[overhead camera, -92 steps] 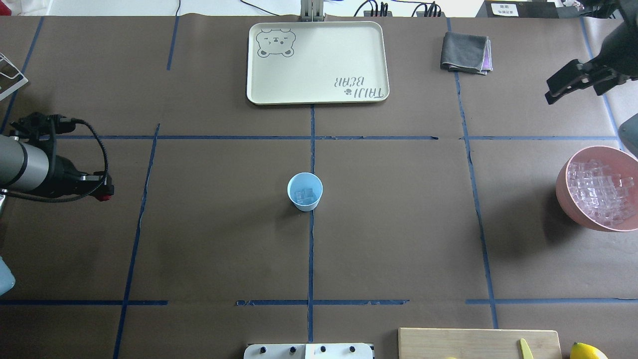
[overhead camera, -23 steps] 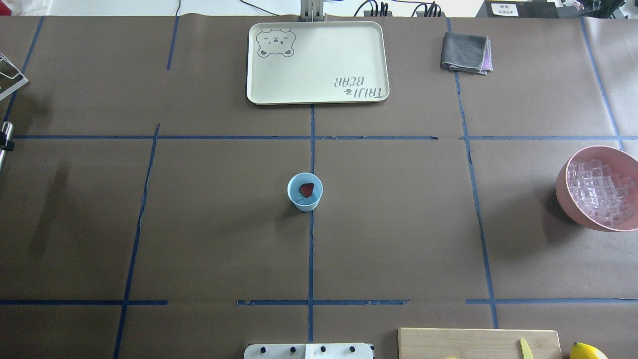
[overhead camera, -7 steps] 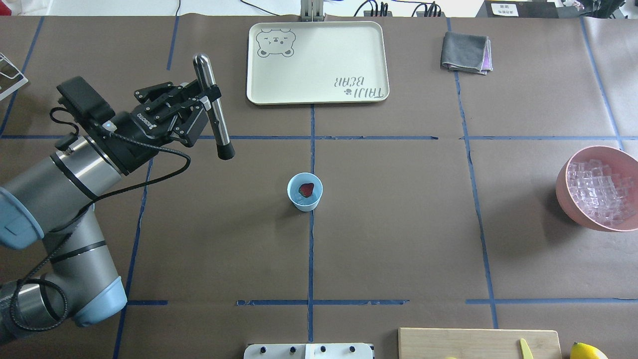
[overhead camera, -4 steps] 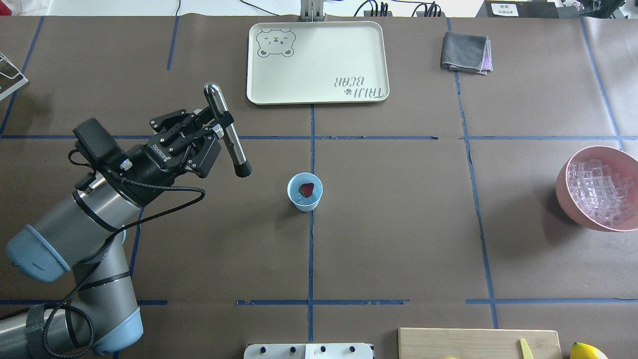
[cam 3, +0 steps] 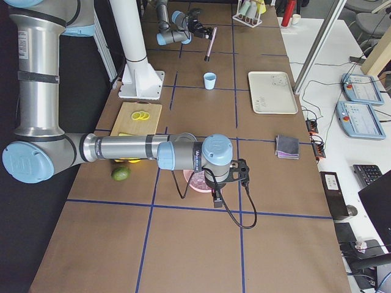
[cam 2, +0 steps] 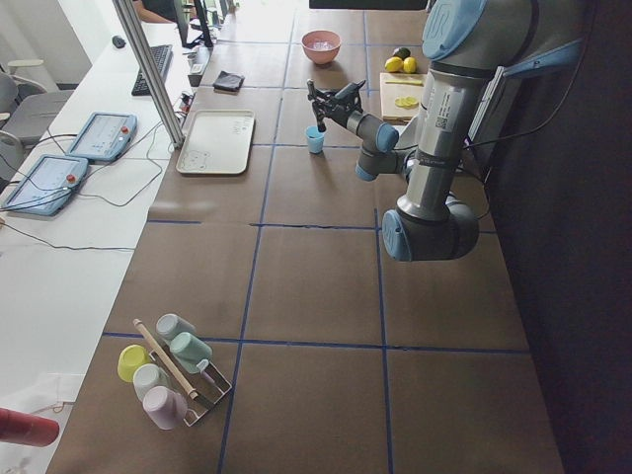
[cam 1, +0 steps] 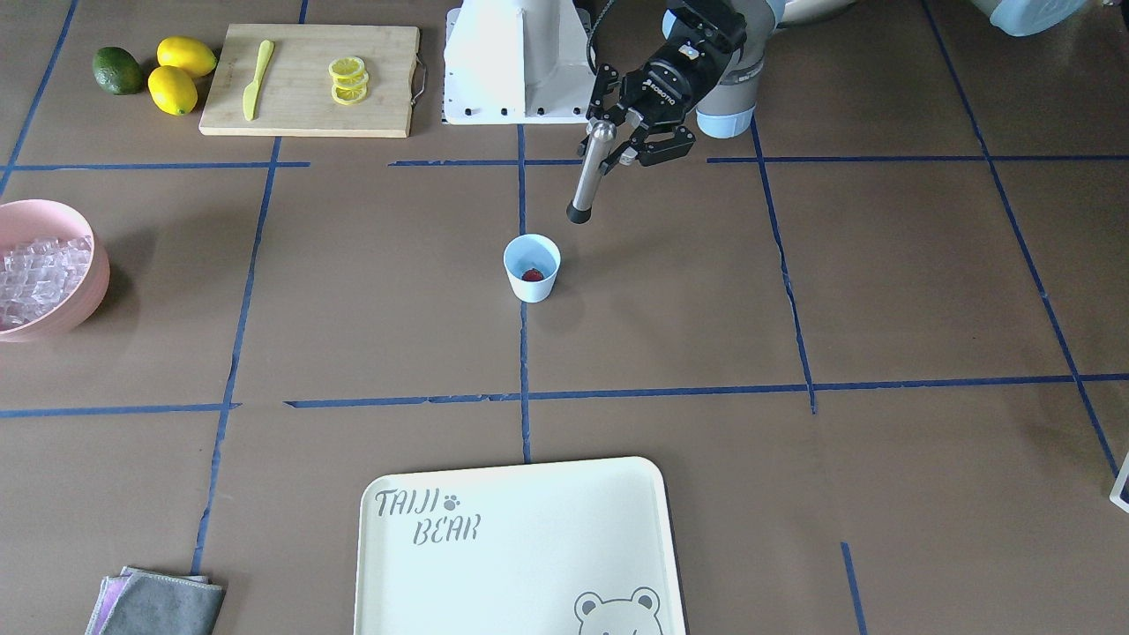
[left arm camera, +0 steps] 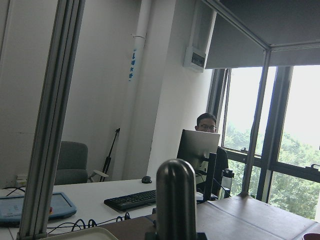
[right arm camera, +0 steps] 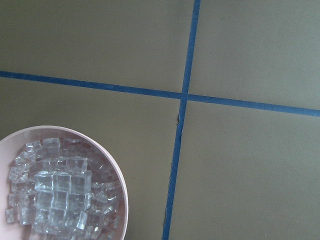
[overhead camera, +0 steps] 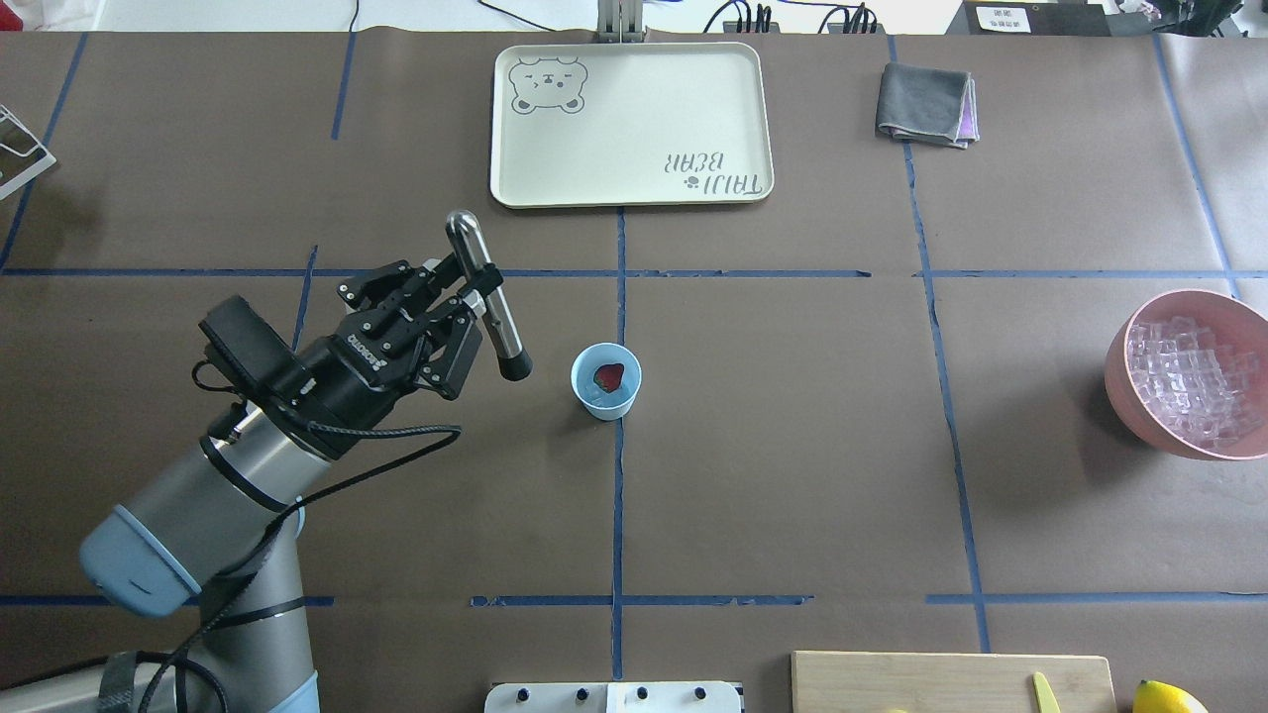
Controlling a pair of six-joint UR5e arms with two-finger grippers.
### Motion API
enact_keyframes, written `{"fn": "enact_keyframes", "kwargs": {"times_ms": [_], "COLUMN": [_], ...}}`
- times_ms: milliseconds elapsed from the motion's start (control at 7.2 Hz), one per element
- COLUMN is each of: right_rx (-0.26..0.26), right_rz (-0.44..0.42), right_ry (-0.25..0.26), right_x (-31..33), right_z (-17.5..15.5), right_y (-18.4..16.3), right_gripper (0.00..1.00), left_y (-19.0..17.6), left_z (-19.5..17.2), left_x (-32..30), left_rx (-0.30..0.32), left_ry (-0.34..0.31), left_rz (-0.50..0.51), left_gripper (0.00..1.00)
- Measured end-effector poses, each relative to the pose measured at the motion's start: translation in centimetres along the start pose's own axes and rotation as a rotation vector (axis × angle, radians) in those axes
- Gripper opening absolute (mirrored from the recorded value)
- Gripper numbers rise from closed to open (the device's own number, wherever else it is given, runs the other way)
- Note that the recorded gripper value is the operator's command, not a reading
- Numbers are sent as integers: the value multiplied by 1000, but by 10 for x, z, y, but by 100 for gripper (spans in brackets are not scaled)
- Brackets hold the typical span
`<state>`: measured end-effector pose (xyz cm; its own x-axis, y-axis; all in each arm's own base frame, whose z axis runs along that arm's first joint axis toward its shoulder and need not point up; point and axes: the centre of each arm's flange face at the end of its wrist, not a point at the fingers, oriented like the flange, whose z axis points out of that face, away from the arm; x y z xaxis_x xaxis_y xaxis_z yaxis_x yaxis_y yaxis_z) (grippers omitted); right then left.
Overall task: Mash ice and strawberries in cup
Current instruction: 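Lower the pestle into the cup and press down on the strawberry and ice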
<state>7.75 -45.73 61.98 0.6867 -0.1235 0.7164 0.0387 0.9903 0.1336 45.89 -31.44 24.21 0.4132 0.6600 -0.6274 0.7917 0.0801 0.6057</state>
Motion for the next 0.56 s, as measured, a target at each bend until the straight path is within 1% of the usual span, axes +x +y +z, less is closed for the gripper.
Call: {"fn": "enact_keyframes", "kwargs": {"times_ms": [556], "right_rx": [1], "right_rz": [-1], "right_ry": [2], "right_x": [0], "right_z": [0], "right_y": [-1], "right_gripper": [100], "left_y": [8], "left_z": [21], "left_x": [14], "left_rx": [8], "left_ry": [-3], "left_rz": [3], "left_gripper": [0]}}
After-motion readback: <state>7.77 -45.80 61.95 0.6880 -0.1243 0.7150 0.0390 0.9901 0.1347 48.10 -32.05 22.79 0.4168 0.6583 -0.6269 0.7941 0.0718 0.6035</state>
